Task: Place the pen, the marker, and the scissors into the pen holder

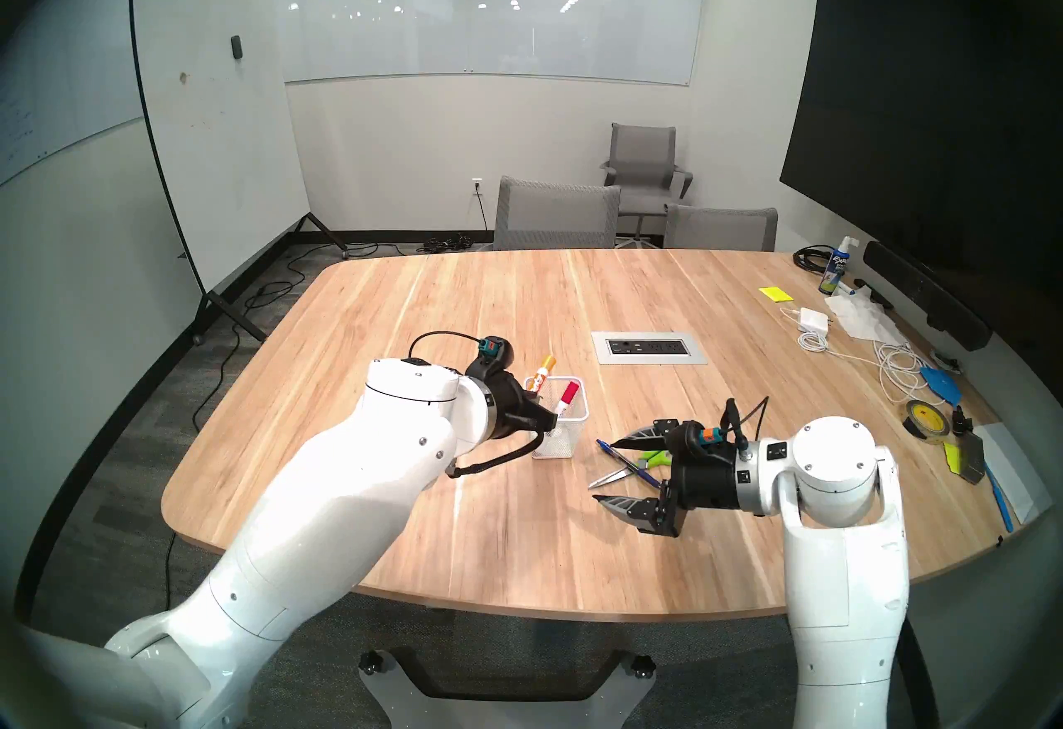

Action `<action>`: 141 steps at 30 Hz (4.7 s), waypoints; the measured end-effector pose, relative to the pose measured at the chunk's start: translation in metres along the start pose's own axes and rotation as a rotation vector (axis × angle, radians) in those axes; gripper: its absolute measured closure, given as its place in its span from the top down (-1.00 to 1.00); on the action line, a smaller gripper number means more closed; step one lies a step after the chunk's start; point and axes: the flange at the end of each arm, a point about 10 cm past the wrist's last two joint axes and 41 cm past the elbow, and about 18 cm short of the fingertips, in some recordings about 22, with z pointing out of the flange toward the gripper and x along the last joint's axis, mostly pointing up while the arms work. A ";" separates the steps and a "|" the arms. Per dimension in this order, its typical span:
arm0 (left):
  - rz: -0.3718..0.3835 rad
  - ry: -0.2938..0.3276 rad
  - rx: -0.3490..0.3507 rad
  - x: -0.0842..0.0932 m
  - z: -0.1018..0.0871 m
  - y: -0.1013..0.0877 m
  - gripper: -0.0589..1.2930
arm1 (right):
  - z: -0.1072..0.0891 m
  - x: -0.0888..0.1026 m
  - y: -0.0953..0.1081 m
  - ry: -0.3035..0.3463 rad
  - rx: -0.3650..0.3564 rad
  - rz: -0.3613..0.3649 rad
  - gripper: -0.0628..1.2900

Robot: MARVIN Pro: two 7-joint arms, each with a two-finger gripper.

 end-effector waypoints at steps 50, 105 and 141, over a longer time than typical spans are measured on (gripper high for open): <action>0.251 0.150 -0.364 -0.062 -0.032 -0.007 -0.63 | 0.000 0.000 0.000 0.000 0.000 0.000 0.91; 0.250 0.171 -0.428 -0.069 -0.035 0.003 -0.68 | 0.000 0.000 0.000 -0.004 -0.001 -0.001 0.91; 0.240 0.168 -0.446 -0.076 -0.037 0.005 -0.68 | 0.015 0.015 -0.008 0.016 -0.026 -0.038 -0.95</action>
